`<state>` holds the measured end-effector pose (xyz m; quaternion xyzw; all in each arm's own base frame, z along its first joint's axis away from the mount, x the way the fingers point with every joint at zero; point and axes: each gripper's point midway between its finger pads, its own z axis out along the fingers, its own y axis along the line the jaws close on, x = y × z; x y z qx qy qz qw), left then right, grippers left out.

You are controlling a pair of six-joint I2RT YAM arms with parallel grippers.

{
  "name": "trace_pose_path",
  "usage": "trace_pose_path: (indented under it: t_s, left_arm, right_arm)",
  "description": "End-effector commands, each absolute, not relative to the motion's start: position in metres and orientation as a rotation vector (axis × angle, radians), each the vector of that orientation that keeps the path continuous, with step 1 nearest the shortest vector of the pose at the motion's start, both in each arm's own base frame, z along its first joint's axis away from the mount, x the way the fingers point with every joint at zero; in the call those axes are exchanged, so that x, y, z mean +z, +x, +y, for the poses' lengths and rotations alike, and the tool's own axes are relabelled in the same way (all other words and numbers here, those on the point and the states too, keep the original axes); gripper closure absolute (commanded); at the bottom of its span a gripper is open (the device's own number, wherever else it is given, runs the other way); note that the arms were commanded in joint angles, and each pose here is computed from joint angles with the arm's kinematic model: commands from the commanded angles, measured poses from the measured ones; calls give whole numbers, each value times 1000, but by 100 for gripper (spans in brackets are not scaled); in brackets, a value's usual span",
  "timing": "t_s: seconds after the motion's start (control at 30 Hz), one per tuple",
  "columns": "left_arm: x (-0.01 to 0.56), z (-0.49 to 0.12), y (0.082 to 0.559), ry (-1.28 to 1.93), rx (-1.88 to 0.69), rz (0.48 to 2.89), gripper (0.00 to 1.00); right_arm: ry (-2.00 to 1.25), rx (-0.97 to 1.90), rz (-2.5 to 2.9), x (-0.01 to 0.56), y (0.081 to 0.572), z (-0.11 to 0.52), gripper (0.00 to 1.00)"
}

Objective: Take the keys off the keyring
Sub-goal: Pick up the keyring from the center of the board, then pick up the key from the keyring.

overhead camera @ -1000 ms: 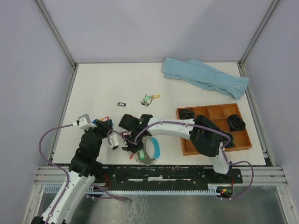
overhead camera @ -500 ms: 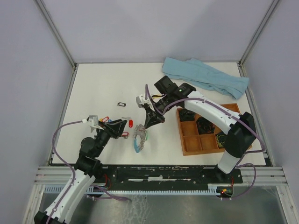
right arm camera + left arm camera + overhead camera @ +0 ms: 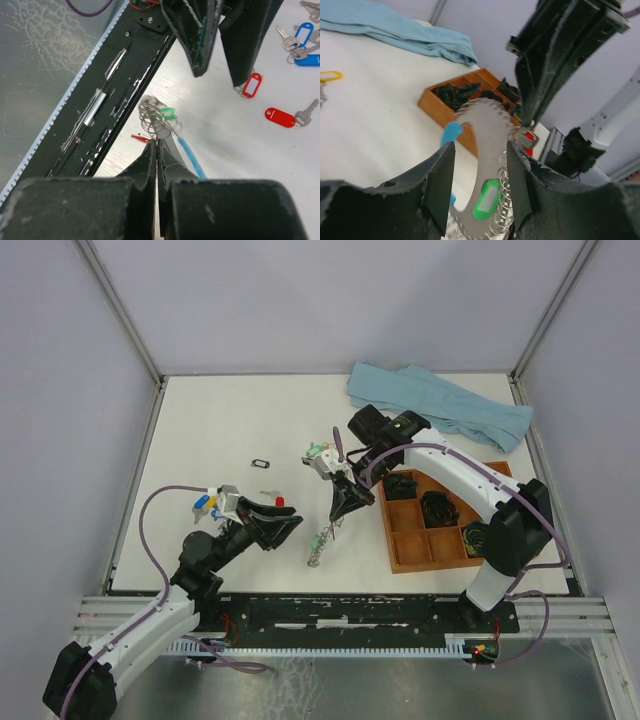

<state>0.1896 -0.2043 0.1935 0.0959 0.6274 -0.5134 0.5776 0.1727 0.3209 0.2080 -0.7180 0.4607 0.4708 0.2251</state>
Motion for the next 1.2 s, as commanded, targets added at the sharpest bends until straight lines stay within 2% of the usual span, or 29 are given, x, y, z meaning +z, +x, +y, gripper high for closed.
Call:
trace_pose_path:
  t_s: [0.0,0.17,0.37,1.17]
  left_arm:
    - [217,-225,175,373,-1173,1355,47]
    - [208,-244,169,508,-1065,1361,40]
    - [213,-248,171,552,-957,1343,39]
    - [225,-262,190,543,-880,1429,31]
  right_arm:
    - [-2017,1342,1137,215,164,317,99]
    - [-2017,1325,1161,211,169,314,99]
    - [-1972,1294,1219,214,178,315,99]
    - [-1657,1304,1475,234,202,335,99]
